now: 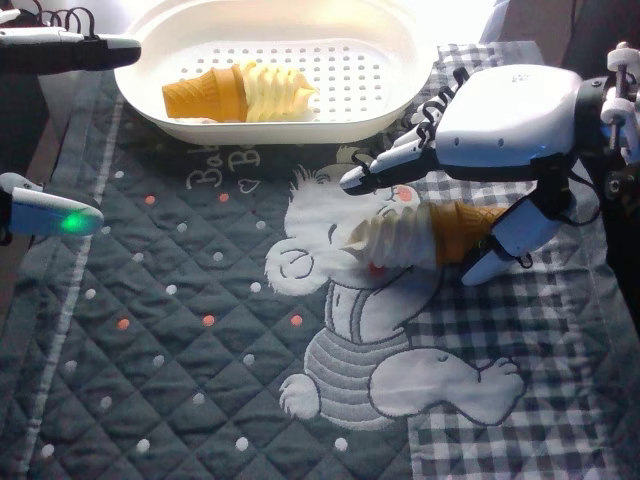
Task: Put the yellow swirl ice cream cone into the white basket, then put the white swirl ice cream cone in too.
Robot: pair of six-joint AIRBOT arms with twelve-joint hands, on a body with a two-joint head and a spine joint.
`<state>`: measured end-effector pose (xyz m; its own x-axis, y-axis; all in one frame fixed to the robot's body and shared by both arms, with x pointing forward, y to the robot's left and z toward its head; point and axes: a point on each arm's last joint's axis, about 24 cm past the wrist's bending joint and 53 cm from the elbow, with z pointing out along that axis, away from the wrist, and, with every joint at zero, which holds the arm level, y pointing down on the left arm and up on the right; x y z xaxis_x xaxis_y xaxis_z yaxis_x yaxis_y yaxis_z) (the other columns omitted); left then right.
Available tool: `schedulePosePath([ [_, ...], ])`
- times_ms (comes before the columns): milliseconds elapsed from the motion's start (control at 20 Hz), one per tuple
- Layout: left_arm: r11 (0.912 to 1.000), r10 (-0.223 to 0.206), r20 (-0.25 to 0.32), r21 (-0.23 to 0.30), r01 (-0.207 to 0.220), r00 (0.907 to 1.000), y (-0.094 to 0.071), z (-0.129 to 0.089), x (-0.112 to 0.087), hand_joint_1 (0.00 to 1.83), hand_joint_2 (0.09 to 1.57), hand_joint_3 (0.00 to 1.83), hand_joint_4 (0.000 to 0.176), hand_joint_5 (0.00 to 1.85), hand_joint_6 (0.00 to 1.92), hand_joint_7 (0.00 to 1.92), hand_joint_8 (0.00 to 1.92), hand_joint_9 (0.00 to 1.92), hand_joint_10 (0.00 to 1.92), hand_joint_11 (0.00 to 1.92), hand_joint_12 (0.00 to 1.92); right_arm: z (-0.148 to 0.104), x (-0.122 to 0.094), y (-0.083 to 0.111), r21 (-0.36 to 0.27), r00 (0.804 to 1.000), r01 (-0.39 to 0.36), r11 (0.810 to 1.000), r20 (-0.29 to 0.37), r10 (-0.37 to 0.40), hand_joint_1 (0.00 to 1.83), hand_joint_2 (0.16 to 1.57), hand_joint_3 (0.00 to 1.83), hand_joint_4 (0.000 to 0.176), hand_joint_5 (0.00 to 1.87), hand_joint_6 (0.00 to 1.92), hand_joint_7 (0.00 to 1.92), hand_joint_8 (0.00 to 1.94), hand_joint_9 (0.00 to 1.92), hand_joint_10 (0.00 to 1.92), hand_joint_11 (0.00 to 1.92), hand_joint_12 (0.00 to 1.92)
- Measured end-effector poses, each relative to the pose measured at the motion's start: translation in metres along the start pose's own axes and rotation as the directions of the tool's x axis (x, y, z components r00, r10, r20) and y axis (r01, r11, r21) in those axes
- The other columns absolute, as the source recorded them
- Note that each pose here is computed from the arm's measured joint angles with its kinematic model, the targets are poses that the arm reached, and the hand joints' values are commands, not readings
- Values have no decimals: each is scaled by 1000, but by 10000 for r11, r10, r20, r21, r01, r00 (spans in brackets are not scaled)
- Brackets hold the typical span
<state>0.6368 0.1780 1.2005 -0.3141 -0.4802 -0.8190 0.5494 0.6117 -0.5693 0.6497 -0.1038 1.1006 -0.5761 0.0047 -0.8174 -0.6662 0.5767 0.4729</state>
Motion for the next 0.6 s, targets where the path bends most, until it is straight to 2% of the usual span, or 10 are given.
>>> schedulePosePath([
  [50,10000,-7,1,10,7,10000,0,0,0,740,860,4,37,434,4,445,4,424,7,39,966,0,1,0,3,10000,62,10000,-52,-62,964,835,0,60,321,0,455,0,663,74,412,1182],
  [150,10000,-21,-10,9,21,10000,0,0,0,744,862,4,38,434,3,442,2,419,4,34,962,1,4,-3,128,9996,224,9997,-157,-222,960,842,1,0,354,4,469,0,733,76,443,1235],
  [200,10000,-61,-8,14,61,10000,0,-1,1,740,867,5,30,432,2,446,4,425,6,43,967,1,4,-6,212,9995,270,9994,-184,-266,961,861,8,0,368,7,445,0,708,59,396,1214],
  [250,10000,-79,-28,1,79,10000,0,-1,1,744,867,5,13,440,5,451,5,429,7,46,968,1,4,-7,269,9995,274,9993,-183,-270,955,876,3,0,391,4,450,1,667,29,390,1149],
  [300,9999,-114,-32,21,114,9999,0,-1,1,731,871,6,22,431,1,452,5,431,7,50,967,1,4,-8,323,9995,271,9991,-179,-266,984,875,1,0,432,5,523,14,760,57,453,1245],
  [350,9999,-121,-41,21,121,9999,0,-2,2,724,870,4,13,441,4,464,8,442,11,65,972,3,5,-8,301,9995,261,9992,-183,-256,1015,876,0,0,476,7,559,14,786,61,416,1330],
  [400,9999,-143,-50,13,143,9999,1,-2,2,720,867,2,0,458,10,474,11,453,14,81,977,4,5,-8,299,9995,267,9992,-195,-261,1011,884,1,0,500,5,564,7,780,47,414,1262],
  [500,9998,-174,-60,24,174,9998,1,-2,3,726,869,2,0,469,11,477,9,446,9,64,970,8,10,-6,242,9988,380,9990,-327,-372,1151,897,1,0,700,11,828,42,977,110,599,1248],
  [550,9998,-181,-60,24,182,9998,1,-2,3,737,871,3,0,472,10,479,8,454,11,67,968,8,10,-5,214,9988,357,9991,-331,-350,1242,906,1,0,822,21,1031,69,1130,169,712,1216],
  [600,9998,-212,-47,38,212,9998,0,-2,3,735,877,5,0,465,6,480,8,458,12,70,968,8,10,-5,186,9990,324,9993,-309,-318,1369,1020,3,0,920,583,1183,479,1123,831,734,1187],
])
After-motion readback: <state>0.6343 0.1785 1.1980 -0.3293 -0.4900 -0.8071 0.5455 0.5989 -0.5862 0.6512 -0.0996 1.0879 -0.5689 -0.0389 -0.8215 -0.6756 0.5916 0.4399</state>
